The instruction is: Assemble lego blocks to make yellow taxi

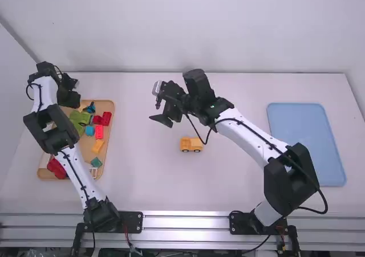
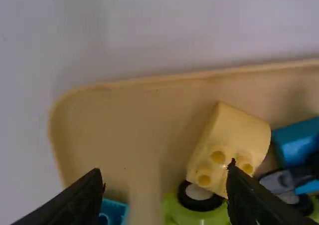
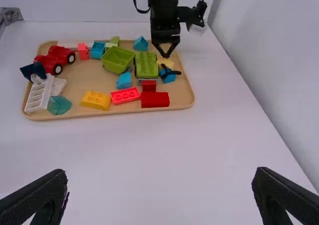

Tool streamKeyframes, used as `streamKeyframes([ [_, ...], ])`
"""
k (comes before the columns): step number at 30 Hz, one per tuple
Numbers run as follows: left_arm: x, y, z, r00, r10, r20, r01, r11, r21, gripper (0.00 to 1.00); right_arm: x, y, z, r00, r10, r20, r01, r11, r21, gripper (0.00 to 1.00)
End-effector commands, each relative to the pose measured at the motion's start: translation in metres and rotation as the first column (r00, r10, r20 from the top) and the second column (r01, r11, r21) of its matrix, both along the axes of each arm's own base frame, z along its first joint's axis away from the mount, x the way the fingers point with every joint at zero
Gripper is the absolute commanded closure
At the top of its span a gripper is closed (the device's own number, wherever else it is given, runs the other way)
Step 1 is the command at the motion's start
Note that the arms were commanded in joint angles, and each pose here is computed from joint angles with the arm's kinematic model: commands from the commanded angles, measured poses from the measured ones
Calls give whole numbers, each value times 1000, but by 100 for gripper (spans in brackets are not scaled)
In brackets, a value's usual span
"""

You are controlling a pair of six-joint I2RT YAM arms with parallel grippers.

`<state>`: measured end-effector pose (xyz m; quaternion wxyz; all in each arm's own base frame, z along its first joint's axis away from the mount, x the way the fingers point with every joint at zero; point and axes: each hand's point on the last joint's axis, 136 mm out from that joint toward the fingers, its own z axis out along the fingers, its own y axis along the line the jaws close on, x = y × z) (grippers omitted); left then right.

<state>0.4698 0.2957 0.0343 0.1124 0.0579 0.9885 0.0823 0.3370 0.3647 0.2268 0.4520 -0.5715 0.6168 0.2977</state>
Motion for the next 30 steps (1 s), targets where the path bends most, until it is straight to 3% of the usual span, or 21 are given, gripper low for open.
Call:
streamKeyframes([
  [1, 4, -15, -4, 988, -154, 1, 154, 988, -30, 36, 1, 4, 7, 1000, 5, 3, -5, 1000, 15, 1],
  [8, -8, -34, -10, 952, -307, -2, 304, 945, -118, 49, 2, 5, 8, 1000, 5, 11, -5, 1000, 20, 1],
  [17, -15, -20, -29, 966, -255, -49, 251, 965, -71, 49, 2, 5, 8, 1000, 4, 6, -4, 1000, 19, 1],
  [25, -14, -21, -37, 966, -258, -38, 254, 964, -77, 57, 2, 5, 8, 1000, 4, 5, -4, 1000, 19, 1],
  [30, -16, -25, -41, 964, -261, -50, 256, 963, -84, 74, 1, 5, 8, 1000, 5, 5, -5, 1000, 19, 1],
])
